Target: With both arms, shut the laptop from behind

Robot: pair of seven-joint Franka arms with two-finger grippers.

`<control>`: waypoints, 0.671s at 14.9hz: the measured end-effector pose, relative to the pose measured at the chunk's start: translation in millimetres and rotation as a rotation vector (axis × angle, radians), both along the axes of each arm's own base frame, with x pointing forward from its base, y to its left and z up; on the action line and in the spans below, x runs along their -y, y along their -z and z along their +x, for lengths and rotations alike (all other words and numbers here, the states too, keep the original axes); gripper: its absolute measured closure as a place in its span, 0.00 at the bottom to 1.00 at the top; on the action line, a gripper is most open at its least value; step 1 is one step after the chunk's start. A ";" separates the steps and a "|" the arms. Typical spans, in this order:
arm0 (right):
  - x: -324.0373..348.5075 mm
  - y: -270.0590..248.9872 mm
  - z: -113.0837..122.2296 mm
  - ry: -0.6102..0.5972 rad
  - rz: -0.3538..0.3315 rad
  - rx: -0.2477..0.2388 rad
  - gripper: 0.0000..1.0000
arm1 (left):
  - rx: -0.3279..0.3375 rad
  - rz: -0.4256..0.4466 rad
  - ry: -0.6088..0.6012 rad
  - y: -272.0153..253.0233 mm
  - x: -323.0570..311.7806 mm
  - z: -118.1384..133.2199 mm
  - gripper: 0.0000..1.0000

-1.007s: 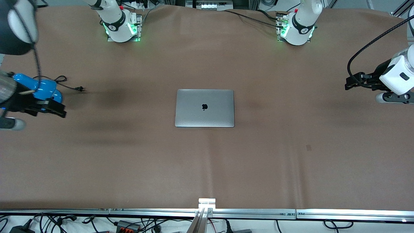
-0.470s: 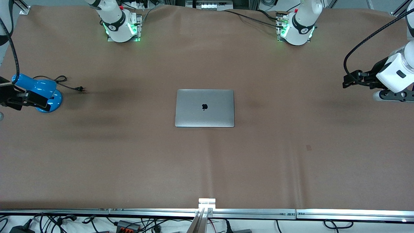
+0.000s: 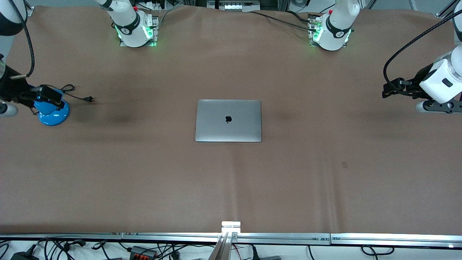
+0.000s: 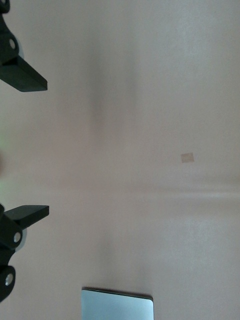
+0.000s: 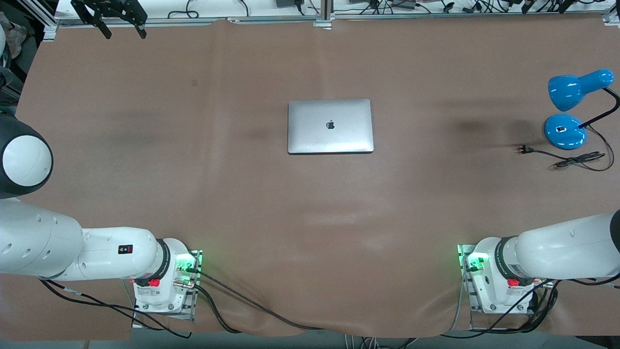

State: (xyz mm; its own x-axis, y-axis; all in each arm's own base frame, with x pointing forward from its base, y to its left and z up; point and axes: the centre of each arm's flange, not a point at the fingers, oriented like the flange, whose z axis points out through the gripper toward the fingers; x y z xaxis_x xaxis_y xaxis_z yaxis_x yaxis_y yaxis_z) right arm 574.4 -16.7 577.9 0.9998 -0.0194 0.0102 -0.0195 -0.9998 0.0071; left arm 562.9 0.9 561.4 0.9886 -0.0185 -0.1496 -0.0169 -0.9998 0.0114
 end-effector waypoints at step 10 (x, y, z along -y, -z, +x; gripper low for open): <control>-9.2 -6.0 -11.3 -0.023 -0.004 0.003 0.00 | -0.012 0.000 -0.002 0.8 0.2 -1.5 0.00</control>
